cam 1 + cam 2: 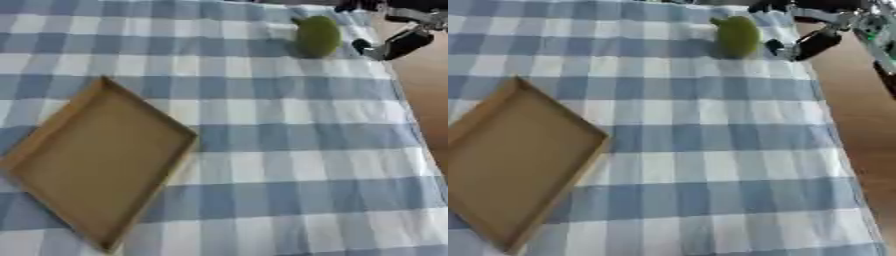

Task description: Pick up objects on the table and place them in the box.

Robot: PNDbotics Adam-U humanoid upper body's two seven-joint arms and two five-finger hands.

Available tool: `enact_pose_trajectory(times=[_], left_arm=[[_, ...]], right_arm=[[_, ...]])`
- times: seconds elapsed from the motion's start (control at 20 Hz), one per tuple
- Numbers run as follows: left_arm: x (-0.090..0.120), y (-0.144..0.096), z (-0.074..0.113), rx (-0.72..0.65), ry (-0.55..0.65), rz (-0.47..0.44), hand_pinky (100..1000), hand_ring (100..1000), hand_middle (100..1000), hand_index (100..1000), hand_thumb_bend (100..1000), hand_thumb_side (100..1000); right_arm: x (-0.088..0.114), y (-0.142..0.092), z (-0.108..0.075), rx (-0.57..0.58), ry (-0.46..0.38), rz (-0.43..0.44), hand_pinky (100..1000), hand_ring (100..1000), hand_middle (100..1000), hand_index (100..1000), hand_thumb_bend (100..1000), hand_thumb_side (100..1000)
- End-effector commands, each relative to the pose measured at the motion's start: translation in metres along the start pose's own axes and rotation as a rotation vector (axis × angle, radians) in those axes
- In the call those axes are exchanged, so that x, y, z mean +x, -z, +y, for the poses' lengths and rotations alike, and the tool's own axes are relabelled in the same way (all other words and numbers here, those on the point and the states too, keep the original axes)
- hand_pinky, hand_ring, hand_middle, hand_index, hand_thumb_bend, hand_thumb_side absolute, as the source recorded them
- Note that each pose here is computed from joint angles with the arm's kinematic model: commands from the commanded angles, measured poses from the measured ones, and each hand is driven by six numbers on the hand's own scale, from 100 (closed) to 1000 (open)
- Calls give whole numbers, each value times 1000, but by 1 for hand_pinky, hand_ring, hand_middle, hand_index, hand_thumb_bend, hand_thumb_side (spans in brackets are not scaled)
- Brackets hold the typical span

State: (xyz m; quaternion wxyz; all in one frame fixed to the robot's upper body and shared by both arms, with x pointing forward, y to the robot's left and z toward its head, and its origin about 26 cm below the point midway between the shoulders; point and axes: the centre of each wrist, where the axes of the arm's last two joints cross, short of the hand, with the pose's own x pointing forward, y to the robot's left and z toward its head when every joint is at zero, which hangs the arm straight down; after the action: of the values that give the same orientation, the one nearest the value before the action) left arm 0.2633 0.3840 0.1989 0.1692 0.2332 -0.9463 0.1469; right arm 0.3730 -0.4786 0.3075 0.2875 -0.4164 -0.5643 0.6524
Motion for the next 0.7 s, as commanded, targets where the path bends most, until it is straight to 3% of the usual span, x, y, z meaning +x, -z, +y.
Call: enact_pose_trajectory(times=[0.05,0.7], left_arm=[[5,6,0,-12,-3,-28,682,563,580,616,398,674],[5,5,-1,-13,-6,-22,683,562,582,615,392,680]], right_arm=[[-8,-7,-12,-15,18,27,842,873,879,1000,100,245],[-12,3,-12,-17,98,60,853,891,901,1000,100,230]])
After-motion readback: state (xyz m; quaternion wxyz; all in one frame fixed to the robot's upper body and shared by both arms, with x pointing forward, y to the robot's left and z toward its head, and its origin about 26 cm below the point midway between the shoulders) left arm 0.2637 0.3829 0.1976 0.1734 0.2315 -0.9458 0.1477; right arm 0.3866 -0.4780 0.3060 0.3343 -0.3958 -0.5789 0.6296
